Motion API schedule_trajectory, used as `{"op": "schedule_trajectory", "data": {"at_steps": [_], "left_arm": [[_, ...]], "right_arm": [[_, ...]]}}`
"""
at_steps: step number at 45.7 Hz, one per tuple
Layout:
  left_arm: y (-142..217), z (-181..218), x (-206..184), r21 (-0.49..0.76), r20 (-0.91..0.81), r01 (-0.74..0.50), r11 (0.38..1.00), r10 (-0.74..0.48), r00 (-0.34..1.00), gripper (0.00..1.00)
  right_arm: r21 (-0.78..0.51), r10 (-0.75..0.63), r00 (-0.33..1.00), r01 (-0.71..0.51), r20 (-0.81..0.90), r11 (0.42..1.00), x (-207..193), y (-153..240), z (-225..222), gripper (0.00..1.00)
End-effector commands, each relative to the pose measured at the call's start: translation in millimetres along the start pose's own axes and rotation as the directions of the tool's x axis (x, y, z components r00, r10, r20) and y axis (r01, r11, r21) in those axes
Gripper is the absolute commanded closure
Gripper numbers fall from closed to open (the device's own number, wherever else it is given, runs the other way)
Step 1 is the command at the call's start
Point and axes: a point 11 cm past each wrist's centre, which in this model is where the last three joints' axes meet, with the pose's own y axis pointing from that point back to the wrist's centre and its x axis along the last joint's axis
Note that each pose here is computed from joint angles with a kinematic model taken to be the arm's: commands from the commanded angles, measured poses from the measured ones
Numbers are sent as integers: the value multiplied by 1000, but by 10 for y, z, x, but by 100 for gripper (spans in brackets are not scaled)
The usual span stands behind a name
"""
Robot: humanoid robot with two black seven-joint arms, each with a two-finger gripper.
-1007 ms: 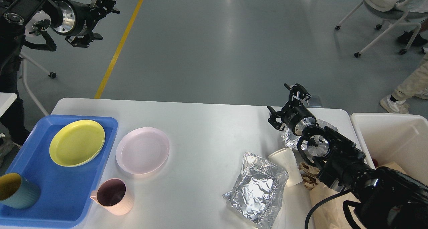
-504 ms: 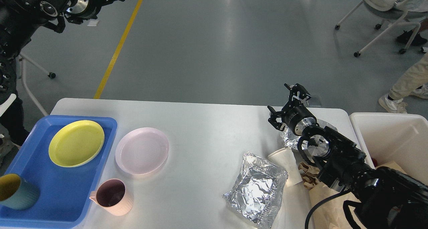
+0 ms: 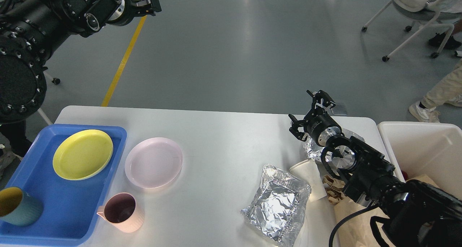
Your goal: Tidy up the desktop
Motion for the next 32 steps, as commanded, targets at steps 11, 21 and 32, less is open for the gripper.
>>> {"op": "schedule_trajectory", "data": {"at_steps": [11, 21, 32], "left_arm": [[239, 0, -286, 84, 115, 90, 992, -100, 988, 6], [464, 100, -529, 89, 149, 160, 983, -172, 974, 6], [555, 82, -866, 117, 174, 250, 961, -268, 948, 6]], "right_arm": [[2, 2, 1000, -2, -1, 1000, 7, 2, -5, 0], [0, 2, 1000, -2, -1, 1000, 7, 2, -3, 0], [0, 0, 1000, 0, 0, 1000, 2, 1, -2, 0]]}}
